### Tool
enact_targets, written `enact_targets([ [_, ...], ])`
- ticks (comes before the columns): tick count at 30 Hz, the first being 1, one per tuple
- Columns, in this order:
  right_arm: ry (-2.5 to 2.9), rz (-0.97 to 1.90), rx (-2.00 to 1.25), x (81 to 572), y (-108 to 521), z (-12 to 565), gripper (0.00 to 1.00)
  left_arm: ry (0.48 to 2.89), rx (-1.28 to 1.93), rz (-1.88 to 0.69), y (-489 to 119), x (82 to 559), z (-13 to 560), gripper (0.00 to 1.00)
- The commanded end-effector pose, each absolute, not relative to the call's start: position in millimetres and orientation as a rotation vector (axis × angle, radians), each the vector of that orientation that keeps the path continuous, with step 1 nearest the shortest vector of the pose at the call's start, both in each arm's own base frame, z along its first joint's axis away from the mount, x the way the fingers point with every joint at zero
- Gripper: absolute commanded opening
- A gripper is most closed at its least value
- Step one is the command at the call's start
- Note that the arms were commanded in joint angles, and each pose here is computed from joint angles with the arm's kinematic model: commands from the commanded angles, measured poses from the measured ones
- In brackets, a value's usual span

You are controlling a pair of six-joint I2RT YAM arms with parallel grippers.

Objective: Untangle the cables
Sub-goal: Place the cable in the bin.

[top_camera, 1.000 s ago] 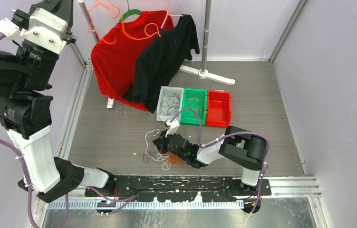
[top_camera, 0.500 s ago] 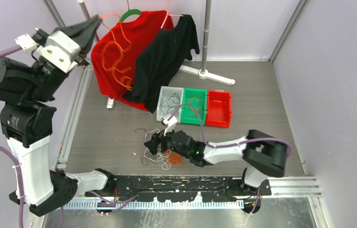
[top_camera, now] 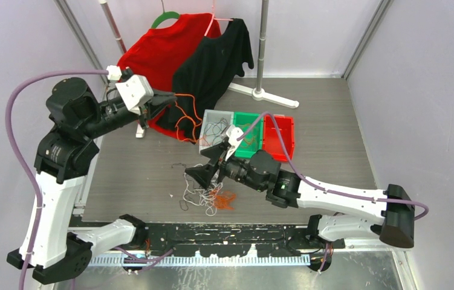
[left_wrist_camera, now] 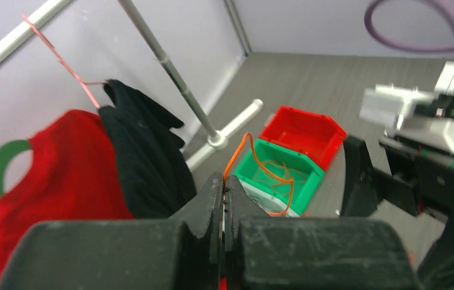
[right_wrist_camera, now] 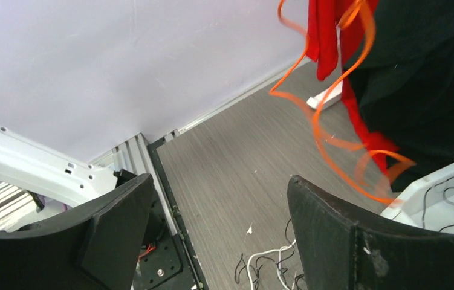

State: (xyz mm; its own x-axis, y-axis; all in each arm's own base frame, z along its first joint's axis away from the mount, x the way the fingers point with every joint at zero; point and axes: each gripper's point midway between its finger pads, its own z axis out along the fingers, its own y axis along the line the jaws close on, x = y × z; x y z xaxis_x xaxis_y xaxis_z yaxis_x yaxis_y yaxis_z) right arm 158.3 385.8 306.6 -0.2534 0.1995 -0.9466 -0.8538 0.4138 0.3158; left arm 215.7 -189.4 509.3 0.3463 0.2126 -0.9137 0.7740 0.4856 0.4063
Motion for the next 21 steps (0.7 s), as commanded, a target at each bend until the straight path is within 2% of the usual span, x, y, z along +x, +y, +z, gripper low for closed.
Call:
enact_targets([
  [1,1.41,1.051,-0.602,165.4,368.8,349.5,0.85,1.183,1.06,-0.559,-193.4,192.9,509.1,0.0],
  [9,1.367,0.994,-0.524,194.0,366.0,368.5,0.85,1.242,1.075,-0.663,-199.1,181.6,491.7,0.0],
  [13,1.371,1.073,-0.499,209.6,375.6,372.2,0.83,1.253,1.07,-0.681,-199.5,179.7,489.9,0.0],
  [18,1.388,1.18,-0.451,226.5,386.4,374.8,0.72,1.261,1.065,-0.698,-200.7,179.1,489.0,0.0],
  [21,1.349,1.234,-0.424,231.2,391.4,382.3,0.58,1.267,1.055,-0.72,-202.5,179.0,488.4,0.0],
])
